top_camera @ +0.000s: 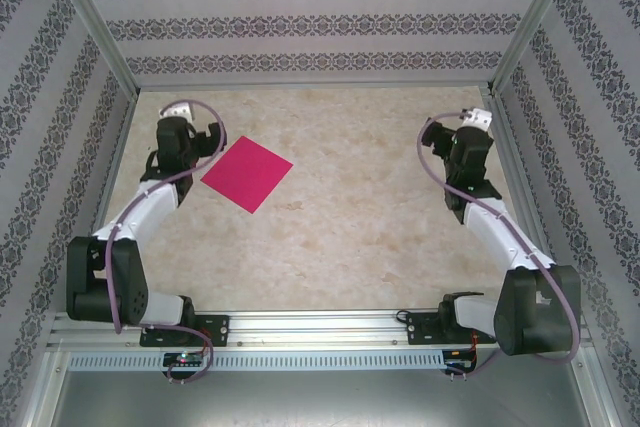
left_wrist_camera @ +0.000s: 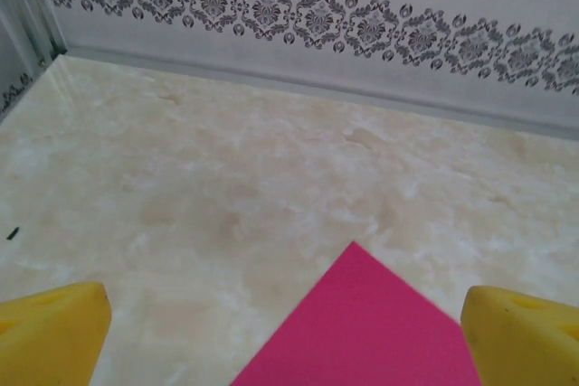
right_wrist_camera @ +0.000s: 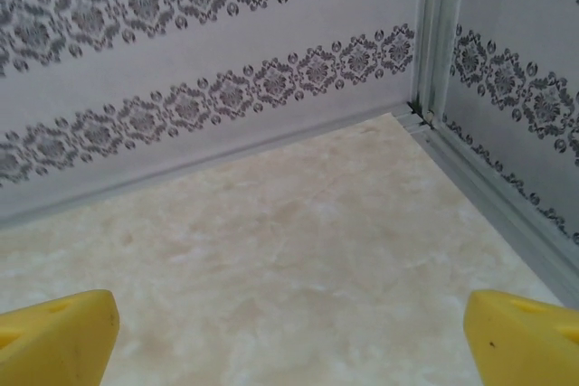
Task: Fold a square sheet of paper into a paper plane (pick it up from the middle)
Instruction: Move the square sheet of paper to the center of the table.
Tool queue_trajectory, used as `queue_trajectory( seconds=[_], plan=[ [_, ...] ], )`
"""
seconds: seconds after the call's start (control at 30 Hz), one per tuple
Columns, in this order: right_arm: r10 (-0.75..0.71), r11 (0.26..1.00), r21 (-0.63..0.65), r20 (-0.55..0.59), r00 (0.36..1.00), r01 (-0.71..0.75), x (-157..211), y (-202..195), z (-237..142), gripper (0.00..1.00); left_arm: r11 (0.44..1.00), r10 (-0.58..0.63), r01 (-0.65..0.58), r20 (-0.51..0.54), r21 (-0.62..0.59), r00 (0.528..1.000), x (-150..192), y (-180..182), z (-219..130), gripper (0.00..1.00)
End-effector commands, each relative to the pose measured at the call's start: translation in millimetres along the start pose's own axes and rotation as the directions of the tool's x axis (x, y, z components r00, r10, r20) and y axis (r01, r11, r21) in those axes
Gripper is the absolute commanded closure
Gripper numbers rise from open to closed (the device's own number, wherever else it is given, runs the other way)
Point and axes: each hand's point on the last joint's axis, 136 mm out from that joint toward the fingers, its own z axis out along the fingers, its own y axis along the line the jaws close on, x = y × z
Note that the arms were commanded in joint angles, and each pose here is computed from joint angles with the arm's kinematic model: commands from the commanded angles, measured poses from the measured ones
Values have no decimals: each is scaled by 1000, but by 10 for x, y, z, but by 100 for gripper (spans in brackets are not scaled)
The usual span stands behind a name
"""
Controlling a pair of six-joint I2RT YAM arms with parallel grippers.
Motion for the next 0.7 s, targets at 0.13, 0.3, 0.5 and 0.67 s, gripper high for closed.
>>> queue_trajectory(
  seconds=[0.13,0.3,0.5,0.67],
  plan=[
    [171,980,-28,-379,909,-196,670,256,147,2,977,-213,191,-413,-93,885,865,-222,212,0],
    [178,971,-59,-471,864,-232,887,447,230,2,971,-240,189,-525,-150,817,1247,-427,372,0],
    [165,966,-82,-537,828,-246,1110,615,276,2,977,-199,110,-595,-183,779,1553,-583,551,0],
    [149,966,-90,-568,810,-241,1229,684,294,2,984,-145,44,-620,-175,771,1627,-726,646,0]
  ],
)
